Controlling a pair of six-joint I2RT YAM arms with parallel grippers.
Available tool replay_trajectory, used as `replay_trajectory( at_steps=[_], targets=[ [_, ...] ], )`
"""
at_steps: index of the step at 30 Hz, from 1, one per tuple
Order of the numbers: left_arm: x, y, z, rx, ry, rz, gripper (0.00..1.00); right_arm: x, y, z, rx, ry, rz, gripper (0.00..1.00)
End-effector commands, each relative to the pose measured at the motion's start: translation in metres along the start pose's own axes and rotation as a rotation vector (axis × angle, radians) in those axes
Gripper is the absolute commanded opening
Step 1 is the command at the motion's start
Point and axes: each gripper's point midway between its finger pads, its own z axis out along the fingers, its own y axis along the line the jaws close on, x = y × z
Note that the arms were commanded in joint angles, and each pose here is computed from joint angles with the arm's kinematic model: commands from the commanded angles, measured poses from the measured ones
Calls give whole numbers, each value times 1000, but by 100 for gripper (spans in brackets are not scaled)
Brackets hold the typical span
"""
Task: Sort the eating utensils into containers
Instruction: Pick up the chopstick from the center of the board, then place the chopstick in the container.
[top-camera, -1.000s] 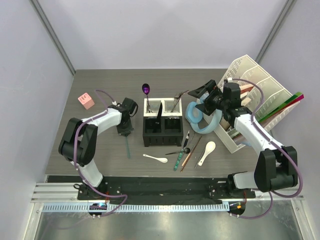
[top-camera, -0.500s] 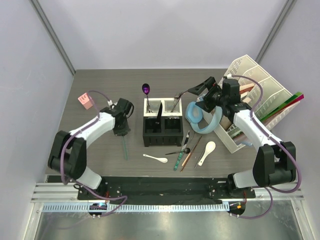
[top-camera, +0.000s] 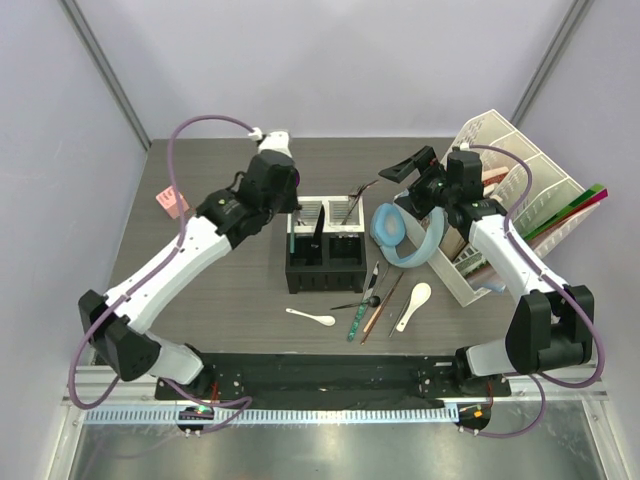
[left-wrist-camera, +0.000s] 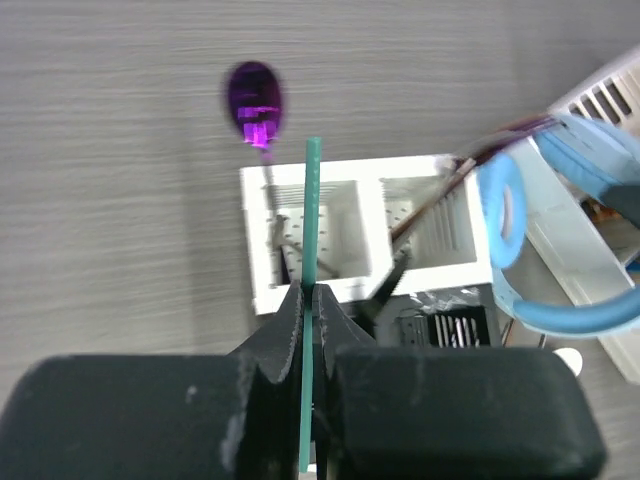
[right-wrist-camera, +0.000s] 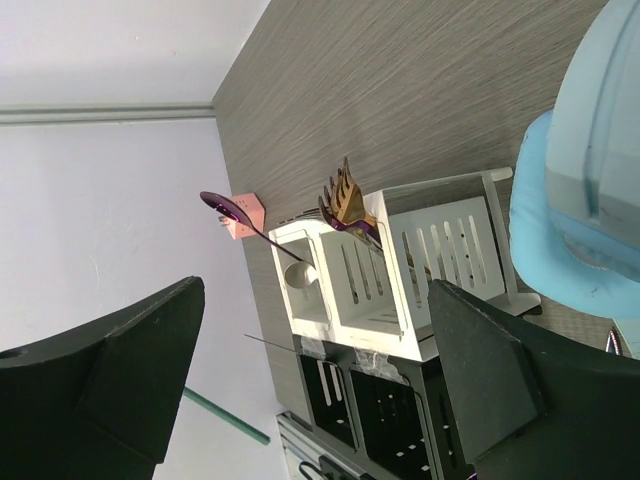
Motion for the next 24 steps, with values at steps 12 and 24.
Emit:
replay_trajectory(
  at_steps=[12,24],
  targets=[
    [-20,-112,42,186,-224,100,0,-8,21,-8,-49,-30,0,100],
    [27,-129,61,239,-127,76,0,-1,9,-3,-12,10,-12,100]
  ],
)
